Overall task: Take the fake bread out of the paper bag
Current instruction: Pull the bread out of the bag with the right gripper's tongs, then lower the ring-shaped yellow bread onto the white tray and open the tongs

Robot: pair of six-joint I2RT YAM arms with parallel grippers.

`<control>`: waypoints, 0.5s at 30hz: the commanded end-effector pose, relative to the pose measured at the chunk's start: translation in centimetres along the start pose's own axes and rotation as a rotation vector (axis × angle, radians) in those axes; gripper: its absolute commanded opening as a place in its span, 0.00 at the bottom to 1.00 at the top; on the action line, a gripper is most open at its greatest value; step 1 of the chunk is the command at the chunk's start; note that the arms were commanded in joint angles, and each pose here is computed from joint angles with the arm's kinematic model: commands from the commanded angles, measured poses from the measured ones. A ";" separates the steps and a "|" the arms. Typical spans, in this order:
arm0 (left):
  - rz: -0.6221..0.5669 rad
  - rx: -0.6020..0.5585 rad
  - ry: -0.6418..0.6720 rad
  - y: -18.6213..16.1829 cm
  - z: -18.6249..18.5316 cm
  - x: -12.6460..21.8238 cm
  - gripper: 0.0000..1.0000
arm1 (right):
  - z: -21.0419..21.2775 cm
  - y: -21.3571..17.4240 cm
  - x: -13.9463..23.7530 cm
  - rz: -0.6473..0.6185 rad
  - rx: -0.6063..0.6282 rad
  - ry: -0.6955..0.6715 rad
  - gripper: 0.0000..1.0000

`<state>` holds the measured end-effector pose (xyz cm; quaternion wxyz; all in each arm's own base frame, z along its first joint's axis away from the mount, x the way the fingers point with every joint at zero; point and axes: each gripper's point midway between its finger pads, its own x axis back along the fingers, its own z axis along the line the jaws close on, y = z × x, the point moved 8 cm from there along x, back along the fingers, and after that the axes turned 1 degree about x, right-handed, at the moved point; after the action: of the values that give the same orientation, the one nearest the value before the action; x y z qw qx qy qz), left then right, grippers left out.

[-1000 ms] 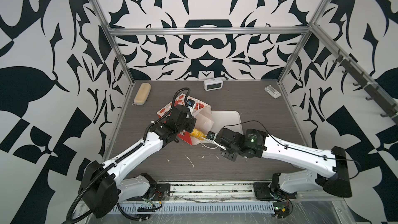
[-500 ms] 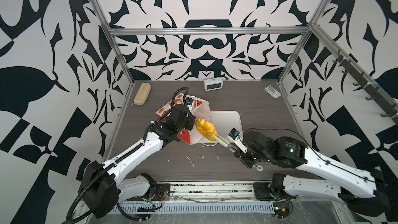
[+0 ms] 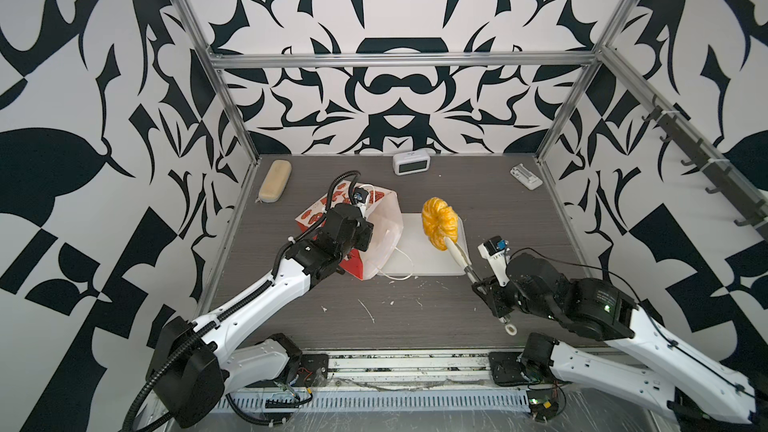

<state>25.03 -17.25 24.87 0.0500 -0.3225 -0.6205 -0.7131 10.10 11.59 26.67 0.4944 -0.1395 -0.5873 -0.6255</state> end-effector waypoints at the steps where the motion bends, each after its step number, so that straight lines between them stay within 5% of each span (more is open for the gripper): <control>1: -0.041 0.025 0.016 0.2 0.3 0.6 0.00 | 0.5 1.6 -1.4 -0.080 -0.091 0.096 0.01; 15: -0.072 0.044 0.011 0.0 0.4 1.0 0.00 | -4.1 3.0 -9.4 -0.022 -0.416 0.278 0.00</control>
<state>24.49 -16.73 24.89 0.0437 -0.3122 -0.6277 -0.7117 16.91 11.99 18.23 0.5188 -0.2260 -0.4102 -0.7152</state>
